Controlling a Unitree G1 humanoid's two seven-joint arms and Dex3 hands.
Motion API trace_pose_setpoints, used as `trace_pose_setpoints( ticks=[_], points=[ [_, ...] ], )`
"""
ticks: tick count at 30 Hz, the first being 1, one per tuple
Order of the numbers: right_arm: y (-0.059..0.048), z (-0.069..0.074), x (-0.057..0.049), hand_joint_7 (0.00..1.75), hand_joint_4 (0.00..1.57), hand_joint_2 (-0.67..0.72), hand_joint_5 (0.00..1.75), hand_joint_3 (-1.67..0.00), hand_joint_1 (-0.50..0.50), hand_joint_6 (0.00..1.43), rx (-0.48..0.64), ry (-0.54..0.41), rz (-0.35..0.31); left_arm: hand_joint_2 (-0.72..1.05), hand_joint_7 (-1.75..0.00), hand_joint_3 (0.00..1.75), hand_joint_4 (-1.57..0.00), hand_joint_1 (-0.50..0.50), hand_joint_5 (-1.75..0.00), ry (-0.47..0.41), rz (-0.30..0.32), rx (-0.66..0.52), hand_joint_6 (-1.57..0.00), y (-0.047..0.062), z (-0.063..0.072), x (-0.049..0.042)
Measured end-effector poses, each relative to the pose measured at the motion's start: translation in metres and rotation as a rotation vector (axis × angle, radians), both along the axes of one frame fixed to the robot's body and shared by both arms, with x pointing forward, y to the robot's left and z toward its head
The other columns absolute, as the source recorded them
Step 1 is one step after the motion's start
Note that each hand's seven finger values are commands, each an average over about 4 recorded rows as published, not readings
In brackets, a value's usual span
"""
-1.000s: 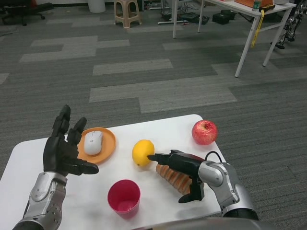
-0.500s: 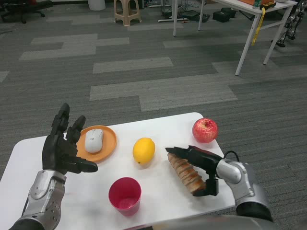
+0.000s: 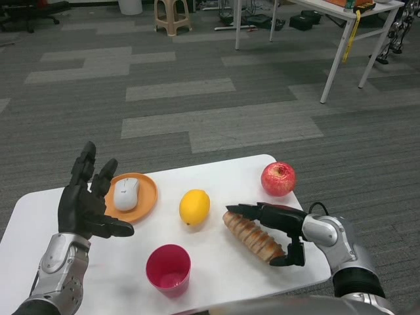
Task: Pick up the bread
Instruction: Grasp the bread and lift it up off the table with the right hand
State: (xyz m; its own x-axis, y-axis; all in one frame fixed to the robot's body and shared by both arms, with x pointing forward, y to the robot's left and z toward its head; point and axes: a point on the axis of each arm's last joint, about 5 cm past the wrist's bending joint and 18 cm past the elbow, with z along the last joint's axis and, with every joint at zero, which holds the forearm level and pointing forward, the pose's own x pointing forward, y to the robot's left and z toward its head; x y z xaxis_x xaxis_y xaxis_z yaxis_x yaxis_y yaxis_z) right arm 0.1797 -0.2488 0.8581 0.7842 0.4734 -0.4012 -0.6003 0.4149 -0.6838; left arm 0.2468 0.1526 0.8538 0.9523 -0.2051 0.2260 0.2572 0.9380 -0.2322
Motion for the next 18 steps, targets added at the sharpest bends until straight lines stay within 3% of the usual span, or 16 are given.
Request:
trace_pose_setpoints(
  ticks=[9,14,18],
  points=[
    [0.0058,-0.0071,0.0041,0.0,0.0,0.03,0.87,-1.59,-0.46,0.0,-0.078,0.008,0.061,-0.28,0.0,0.07,0.0,0.5,-0.41,0.0,-0.002,0.006,0.0,-0.0002,0.0006,0.0015],
    [0.0066,-0.0082,0.0074,0.0,0.0,0.03,0.87,-1.59,-0.46,0.0,-0.111,0.0,0.056,-0.28,0.0,0.09,0.0,0.5,-0.41,-0.001,-0.002,0.006,0.0,-0.0005,0.0009,0.002],
    [0.0063,-0.0075,0.0087,0.0,0.0,-0.05,0.87,-1.53,-0.46,0.0,-0.125,-0.009,0.05,-0.28,0.0,0.04,0.0,0.5,-0.41,0.004,0.0,0.008,0.0,-0.0001,0.0002,0.0018]
  ],
)
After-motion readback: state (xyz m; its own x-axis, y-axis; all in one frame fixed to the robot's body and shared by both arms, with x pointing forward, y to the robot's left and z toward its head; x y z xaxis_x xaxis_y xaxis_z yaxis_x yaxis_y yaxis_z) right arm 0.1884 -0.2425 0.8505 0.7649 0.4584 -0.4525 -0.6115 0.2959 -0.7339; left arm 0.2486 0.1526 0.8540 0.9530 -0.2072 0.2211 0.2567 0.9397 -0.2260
